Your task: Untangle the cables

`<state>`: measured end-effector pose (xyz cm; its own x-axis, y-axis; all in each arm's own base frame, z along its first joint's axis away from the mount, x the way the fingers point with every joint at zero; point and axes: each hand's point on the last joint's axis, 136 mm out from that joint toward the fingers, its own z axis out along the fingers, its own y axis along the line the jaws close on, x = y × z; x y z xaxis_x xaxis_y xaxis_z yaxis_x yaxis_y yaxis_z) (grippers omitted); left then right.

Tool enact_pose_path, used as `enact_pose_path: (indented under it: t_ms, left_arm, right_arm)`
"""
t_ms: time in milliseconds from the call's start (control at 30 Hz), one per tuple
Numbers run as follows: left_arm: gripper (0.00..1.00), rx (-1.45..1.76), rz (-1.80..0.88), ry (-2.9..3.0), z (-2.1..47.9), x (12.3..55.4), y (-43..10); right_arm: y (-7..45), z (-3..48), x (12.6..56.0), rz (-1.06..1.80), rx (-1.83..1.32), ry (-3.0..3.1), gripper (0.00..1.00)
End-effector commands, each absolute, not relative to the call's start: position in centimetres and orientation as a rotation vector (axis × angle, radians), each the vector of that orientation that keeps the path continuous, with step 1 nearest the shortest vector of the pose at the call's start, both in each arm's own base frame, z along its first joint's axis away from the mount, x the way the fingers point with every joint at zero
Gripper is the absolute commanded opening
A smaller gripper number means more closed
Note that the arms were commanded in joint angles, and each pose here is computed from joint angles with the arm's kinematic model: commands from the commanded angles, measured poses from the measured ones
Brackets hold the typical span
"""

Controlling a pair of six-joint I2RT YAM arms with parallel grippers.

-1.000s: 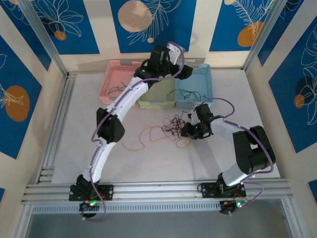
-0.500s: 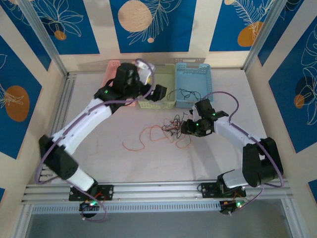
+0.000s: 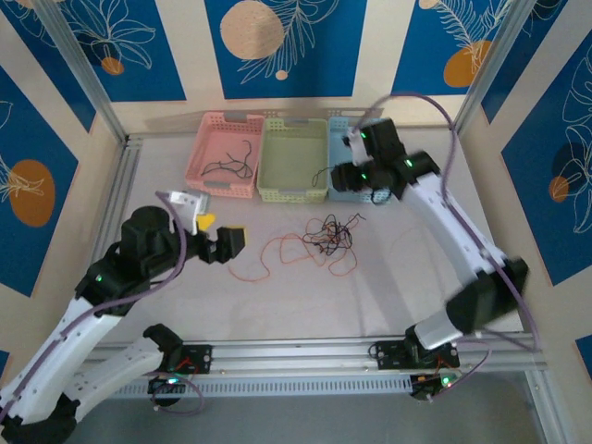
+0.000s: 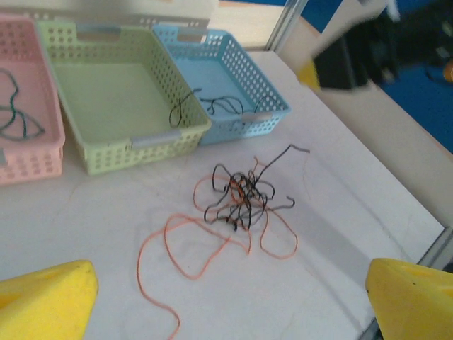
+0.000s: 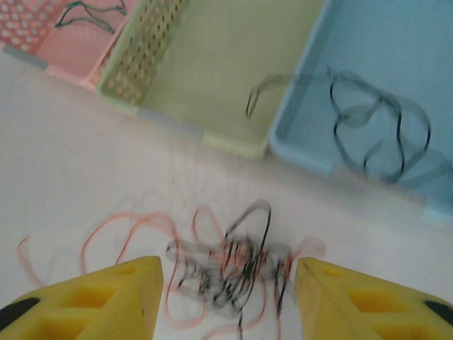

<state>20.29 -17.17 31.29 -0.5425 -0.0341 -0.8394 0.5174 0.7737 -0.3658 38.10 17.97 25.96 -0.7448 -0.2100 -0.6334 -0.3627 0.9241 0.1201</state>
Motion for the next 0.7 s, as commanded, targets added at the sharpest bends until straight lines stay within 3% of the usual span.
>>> enact_pose_path:
  t_ms: [0,300,667]
  left_arm:
    - [0.96,0.295,-0.725,2.178,28.2,18.7,-15.7]
    - [0.95,0.363,-0.606,2.235,26.8,16.7,-13.4]
    - [0.95,0.392,-0.538,2.268,25.0,16.5,-12.6]
  right_arm:
    - [19.1,22.2,42.2,0.067,-0.659,2.507,0.49]
    - [21.1,16.8,51.4,-0.338,-1.017,2.449,0.48]
    - [22.4,10.6,52.9,-0.528,-1.329,2.354,0.46]
